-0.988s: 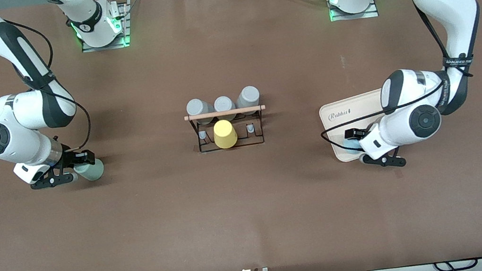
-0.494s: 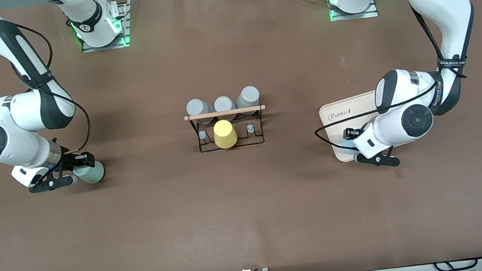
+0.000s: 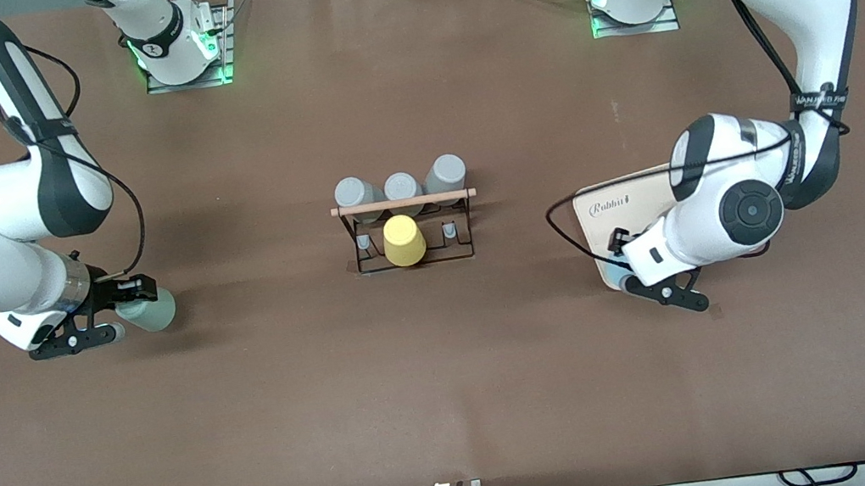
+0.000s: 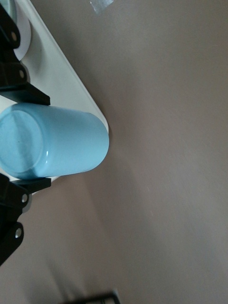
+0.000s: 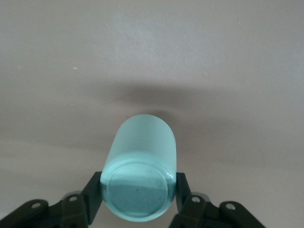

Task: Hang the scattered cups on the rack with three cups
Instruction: 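Carry the blue cup with the left gripper onto a rack peg beside the yellow cup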

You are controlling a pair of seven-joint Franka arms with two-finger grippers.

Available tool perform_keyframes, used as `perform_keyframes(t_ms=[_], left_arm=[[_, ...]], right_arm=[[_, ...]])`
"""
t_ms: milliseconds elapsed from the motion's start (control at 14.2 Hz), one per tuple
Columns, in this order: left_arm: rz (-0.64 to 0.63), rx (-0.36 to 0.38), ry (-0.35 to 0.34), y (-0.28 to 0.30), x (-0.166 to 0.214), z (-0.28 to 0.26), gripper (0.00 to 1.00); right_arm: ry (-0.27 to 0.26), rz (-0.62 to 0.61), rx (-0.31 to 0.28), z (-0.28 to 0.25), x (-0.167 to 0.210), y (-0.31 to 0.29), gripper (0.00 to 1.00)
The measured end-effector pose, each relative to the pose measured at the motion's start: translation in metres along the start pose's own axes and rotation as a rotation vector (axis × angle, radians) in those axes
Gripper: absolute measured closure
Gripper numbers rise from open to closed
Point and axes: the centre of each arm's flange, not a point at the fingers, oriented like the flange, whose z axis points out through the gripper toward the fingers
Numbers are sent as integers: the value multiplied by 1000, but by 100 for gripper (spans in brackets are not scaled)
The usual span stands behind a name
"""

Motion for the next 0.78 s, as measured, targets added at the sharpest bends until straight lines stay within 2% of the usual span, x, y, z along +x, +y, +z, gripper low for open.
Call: perform_keyframes(t_ms=[141, 353, 565, 776], left_arm=[[-54, -16, 20, 55, 5, -35, 34], [-170, -69, 45, 146, 7, -53, 34], [-237, -85, 54, 214, 1, -60, 34], [-245, -80, 32, 258, -7, -46, 34]], right_arm=[[12, -7, -3, -17, 5, -7, 35], [31, -9, -4, -27, 9, -8, 35], [32, 6, -4, -37, 12, -13, 35], [32, 37, -5, -49, 14, -29, 35]])
